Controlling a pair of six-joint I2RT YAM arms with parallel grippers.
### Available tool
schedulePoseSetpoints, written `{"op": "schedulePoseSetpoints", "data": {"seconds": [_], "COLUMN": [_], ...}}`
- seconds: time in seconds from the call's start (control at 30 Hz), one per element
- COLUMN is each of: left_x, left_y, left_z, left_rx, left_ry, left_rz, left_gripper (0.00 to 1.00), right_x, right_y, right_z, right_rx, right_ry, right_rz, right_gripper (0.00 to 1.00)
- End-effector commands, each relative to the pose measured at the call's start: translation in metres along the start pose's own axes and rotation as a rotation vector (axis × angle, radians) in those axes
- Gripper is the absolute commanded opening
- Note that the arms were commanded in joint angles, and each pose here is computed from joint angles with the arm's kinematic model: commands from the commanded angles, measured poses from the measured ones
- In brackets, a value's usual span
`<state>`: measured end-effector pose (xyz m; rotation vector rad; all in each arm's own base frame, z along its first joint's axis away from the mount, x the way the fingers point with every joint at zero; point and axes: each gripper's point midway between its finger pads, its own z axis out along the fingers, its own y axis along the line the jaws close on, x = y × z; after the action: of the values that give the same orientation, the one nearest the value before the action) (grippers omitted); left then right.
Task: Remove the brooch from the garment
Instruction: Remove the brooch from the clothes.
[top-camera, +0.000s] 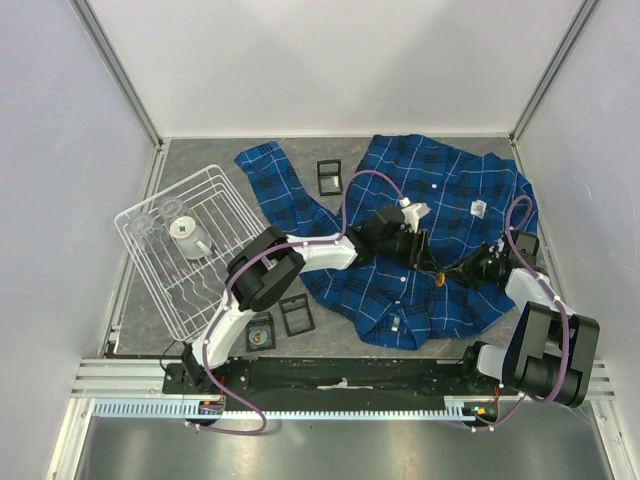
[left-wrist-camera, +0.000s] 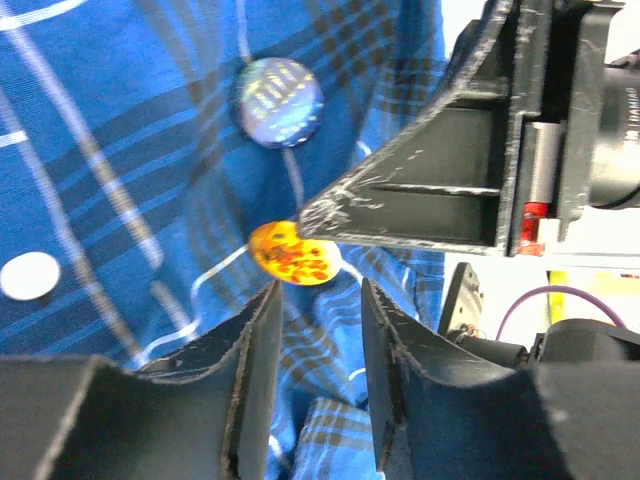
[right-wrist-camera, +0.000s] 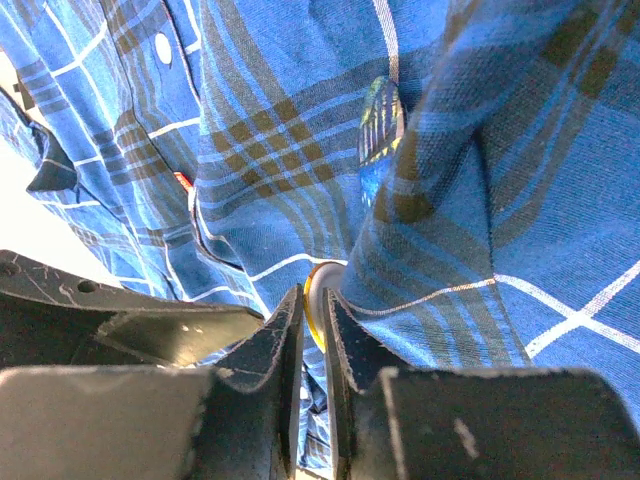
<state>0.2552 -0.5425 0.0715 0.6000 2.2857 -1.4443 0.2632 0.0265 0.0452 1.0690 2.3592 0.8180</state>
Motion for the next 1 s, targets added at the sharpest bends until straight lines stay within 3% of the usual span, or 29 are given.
{"op": "schedulePoseSetpoints", "data": {"seconds": [0.0, 0.1, 0.2, 0.33, 0.5, 0.67, 0.77, 0.97], "left_x": [-0.002, 0.003, 0.004, 0.015, 0.011, 0.009, 0.010, 0.010], "left_y": [-0.038, -0.039, -0.040, -0.033, -0.016, -0.005, -0.002, 0.000], "left_z": [0.014, 0.017, 0.021, 0.027, 0.033, 0.037, 0.042, 0.037], "left_rx": [0.099, 0.096, 0.099, 0.084, -0.004, -0.057, -0.062, -0.079], "left_ry": [0.000, 0.006, 0.014, 0.044, 0.028, 0.023, 0.029, 0.030], "left_rz": [0.112, 0.121, 0.123, 0.109, 0.127, 0.138, 0.123, 0.128], "left_gripper": [0.49, 0.59, 0.62, 0.59, 0.42, 0.53, 0.54, 0.33], "right_x": [-0.007, -0.007, -0.007, -0.005, -0.005, -0.004, -0.005, -0.009], "right_y": [0.020, 0.023, 0.023, 0.022, 0.022, 0.020, 0.020, 0.013], "right_z": [-0.005, -0.007, -0.007, -0.007, -0.007, -0.008, -0.008, -0.011], "right_rx": [-0.067, -0.075, -0.071, -0.068, -0.067, -0.061, -0.060, -0.013], "right_ry": [-0.007, -0.011, -0.008, -0.002, -0.005, -0.006, -0.007, -0.039], "right_rz": [-0.021, -0.022, -0.013, -0.001, -0.003, -0.008, -0.011, -0.035], "right_gripper": [0.18, 0.18, 0.18, 0.19, 0.19, 0.19, 0.19, 0.19]}}
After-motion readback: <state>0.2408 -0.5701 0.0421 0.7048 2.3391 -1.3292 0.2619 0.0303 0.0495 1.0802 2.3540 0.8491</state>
